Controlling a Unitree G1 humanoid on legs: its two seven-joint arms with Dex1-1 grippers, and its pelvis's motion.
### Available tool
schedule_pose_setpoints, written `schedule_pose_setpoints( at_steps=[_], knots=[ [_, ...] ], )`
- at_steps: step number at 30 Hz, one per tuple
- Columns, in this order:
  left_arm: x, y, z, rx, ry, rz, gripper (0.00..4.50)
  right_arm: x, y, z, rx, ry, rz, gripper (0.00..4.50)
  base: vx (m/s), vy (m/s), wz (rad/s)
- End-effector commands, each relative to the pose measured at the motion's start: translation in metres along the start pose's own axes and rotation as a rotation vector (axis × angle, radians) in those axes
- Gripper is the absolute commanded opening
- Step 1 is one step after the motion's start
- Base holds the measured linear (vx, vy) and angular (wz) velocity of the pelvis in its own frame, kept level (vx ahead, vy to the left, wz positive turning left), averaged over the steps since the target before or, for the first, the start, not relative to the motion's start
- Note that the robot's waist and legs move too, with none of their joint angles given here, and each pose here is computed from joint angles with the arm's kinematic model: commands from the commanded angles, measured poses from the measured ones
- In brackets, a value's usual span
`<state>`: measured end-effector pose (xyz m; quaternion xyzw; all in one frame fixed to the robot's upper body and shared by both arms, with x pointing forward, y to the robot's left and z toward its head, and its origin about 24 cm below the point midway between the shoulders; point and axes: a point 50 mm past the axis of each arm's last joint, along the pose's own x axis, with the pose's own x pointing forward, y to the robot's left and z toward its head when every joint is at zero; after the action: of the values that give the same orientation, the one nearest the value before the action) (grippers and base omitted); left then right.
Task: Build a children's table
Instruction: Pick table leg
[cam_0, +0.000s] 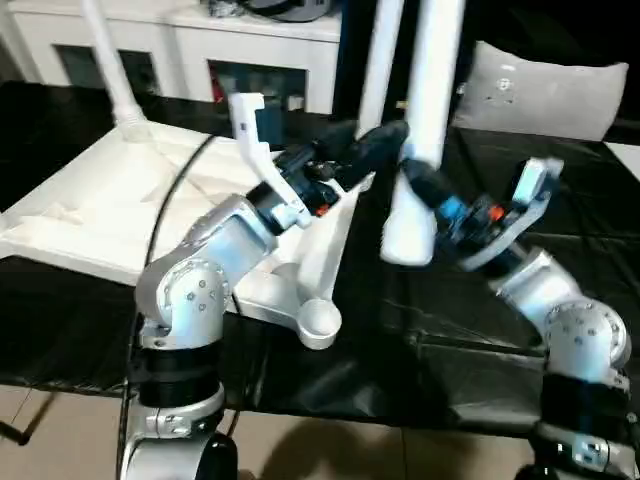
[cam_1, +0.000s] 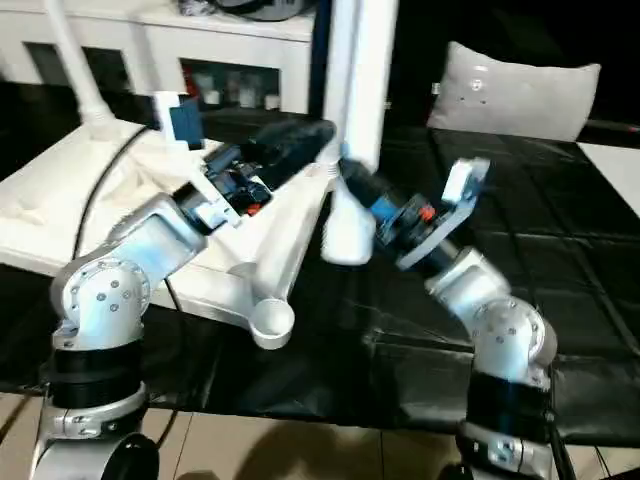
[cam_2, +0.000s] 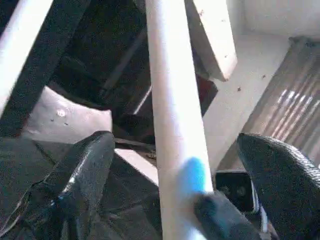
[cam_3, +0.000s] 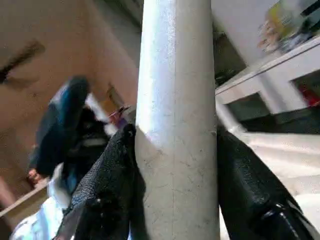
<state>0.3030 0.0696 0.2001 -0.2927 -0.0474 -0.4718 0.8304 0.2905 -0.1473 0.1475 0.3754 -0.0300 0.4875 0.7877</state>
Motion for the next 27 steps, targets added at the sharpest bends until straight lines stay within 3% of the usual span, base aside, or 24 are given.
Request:
schedule_pose_setpoints(
  at_steps=[1, 5, 8, 12, 19, 27],
  knots=[
    [0.005, -0.003, 0.003, -0.006, 0.004, -0.023, 4.5, 0.003, 0.009, 0.0, -0.027, 0.035, 0.058, 1.87, 0.0, 0.0, 0.0],
    [0.007, 0.002, 0.002, 0.037, 0.028, 0.0, 4.5, 0.004, 0.005, -0.006, -0.075, 0.088, 0.021, 1.87, 0.0, 0.0, 0.0],
    [0.014, 0.014, 0.002, 0.198, 0.056, 0.129, 4.5, 0.014, -0.002, -0.016, -0.222, 0.161, -0.054, 1.87, 0.0, 0.0, 0.0],
    [0.014, 0.021, 0.005, 0.261, 0.054, 0.203, 4.5, 0.025, -0.006, -0.024, -0.342, 0.169, -0.114, 1.87, 0.0, 0.0, 0.0],
    [0.023, 0.029, 0.006, 0.251, -0.071, 0.358, 4.09, 0.032, -0.022, -0.029, -0.597, 0.156, -0.305, 1.87, 0.0, 0.0, 0.0],
    [0.03, 0.021, -0.007, 0.261, -0.073, 0.361, 3.36, 0.037, -0.022, -0.036, -0.675, 0.14, -0.293, 1.87, 0.0, 0.0, 0.0]
  ],
)
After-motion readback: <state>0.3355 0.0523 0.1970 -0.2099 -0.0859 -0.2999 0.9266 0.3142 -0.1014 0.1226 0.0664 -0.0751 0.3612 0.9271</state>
